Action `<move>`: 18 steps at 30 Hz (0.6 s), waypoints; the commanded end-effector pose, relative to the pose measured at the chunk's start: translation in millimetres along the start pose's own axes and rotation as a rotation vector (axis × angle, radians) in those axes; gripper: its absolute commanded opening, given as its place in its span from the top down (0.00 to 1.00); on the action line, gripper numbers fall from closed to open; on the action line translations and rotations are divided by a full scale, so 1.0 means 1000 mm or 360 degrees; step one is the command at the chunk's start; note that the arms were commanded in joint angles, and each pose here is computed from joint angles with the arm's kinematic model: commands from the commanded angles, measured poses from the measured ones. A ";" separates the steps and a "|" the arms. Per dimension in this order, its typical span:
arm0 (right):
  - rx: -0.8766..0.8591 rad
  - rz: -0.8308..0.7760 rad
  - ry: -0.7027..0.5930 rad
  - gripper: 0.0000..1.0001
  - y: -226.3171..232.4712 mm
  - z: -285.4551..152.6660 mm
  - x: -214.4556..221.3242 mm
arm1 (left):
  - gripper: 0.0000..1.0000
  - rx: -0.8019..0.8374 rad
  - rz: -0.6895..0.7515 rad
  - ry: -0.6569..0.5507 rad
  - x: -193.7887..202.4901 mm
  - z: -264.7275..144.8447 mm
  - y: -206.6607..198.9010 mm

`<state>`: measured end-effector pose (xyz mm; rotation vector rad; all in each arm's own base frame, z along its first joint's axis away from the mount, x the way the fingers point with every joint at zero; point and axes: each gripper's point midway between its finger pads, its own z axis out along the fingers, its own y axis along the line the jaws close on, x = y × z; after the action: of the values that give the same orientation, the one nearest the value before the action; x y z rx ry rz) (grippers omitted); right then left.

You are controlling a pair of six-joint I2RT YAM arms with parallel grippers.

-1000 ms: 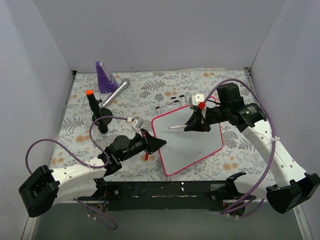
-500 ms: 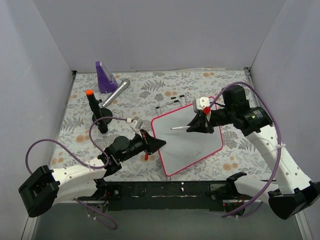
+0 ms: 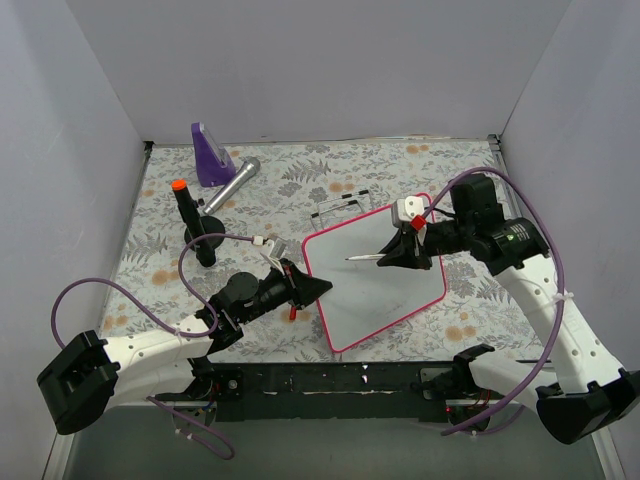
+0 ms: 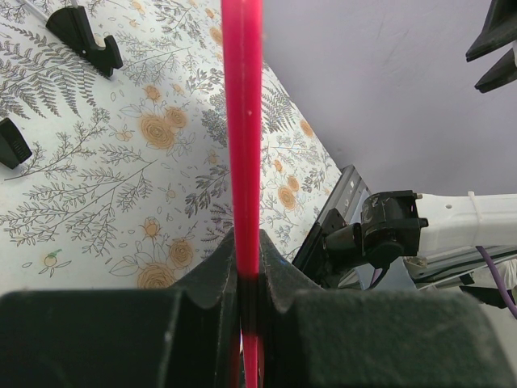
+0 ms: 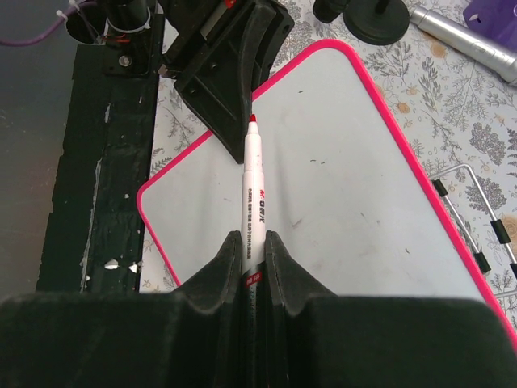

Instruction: Write a sentence on the whiteboard

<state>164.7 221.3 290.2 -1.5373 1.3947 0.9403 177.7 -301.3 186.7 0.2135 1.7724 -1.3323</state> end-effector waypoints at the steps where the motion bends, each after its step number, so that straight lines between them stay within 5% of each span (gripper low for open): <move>1: -0.0015 -0.0035 -0.0051 0.99 0.005 -0.002 -0.006 | 1.00 0.0165 0.0039 -0.0171 -0.030 0.001 -0.030; 18: -0.0005 -0.0036 -0.0025 0.99 -0.014 0.014 -0.023 | 1.00 0.0138 0.0026 -0.0180 -0.031 0.003 -0.027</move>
<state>173.5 229.6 284.1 -1.5311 1.4408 0.9660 178.0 -301.5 186.2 0.2119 1.7737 -1.3315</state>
